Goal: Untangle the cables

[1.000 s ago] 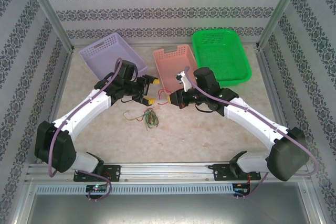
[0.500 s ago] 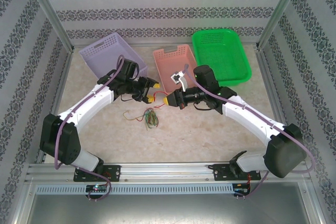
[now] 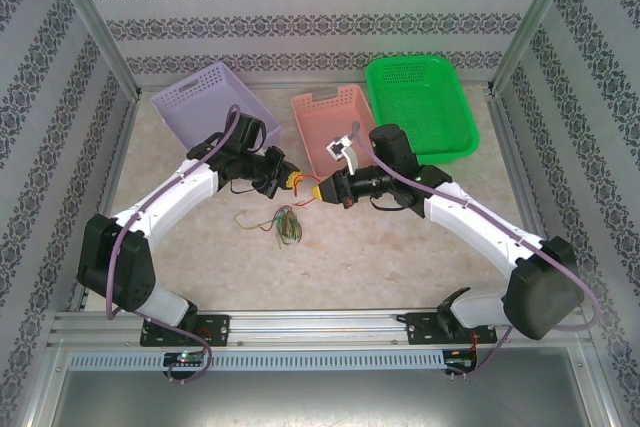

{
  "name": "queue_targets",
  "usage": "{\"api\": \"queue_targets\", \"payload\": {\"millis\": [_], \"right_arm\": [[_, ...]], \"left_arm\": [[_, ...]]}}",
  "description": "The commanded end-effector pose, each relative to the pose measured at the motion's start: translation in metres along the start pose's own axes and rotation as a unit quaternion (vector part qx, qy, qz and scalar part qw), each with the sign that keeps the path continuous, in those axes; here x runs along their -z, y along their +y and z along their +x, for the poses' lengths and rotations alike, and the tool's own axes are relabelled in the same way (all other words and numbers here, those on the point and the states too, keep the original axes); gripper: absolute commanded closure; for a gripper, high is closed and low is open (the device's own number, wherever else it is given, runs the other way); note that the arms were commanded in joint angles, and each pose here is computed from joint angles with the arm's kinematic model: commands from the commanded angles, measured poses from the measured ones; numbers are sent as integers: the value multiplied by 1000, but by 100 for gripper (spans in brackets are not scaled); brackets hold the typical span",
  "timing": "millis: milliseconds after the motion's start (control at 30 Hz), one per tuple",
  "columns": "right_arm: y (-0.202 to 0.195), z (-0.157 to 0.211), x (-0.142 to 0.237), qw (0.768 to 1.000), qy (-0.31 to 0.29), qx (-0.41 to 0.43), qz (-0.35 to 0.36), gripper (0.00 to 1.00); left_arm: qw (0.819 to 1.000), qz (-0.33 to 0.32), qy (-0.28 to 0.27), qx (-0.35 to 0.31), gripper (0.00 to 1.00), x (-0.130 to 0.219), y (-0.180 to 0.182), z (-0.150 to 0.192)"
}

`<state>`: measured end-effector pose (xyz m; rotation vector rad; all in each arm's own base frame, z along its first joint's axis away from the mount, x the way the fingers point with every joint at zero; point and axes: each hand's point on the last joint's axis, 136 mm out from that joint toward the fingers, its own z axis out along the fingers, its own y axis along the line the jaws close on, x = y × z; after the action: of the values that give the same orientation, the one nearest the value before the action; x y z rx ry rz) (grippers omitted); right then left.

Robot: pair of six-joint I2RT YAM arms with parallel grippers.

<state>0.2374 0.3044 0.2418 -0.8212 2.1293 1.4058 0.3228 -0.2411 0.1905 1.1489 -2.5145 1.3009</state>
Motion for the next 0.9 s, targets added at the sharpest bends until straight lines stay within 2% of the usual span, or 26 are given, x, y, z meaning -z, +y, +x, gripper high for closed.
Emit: {"api": "queue_targets", "payload": {"millis": [0,167,400,467,567,600,700,833,867], "right_arm": [[9,9,4,1000,17,20,1,100],[12,49,-16,995,93,19,22,100],[13,80,-43,987,155,16,39,100],[6,77,-43,987,147,12,59,100],[9,50,-31,995,88,13,52,100],[10,39,-25,997,65,13,47,100],[7,16,-8,999,24,2,22,100],[7,-1,4,1000,19,-16,-18,100],[7,-5,5,999,19,-18,-25,100]], "left_arm": [[999,8,-40,-10,100,20,-13,-18],[993,52,-95,-40,100,48,-56,-50],[983,108,-122,-84,100,59,-119,-72],[985,96,-115,-86,100,58,-121,-72],[992,17,-107,-71,100,56,-91,-70],[993,-1,-99,-65,98,54,-79,-67],[996,-24,-62,-60,76,43,-48,-56],[993,-48,-1,-106,55,32,-22,-36],[992,-44,20,-120,47,28,-20,-29]]}}
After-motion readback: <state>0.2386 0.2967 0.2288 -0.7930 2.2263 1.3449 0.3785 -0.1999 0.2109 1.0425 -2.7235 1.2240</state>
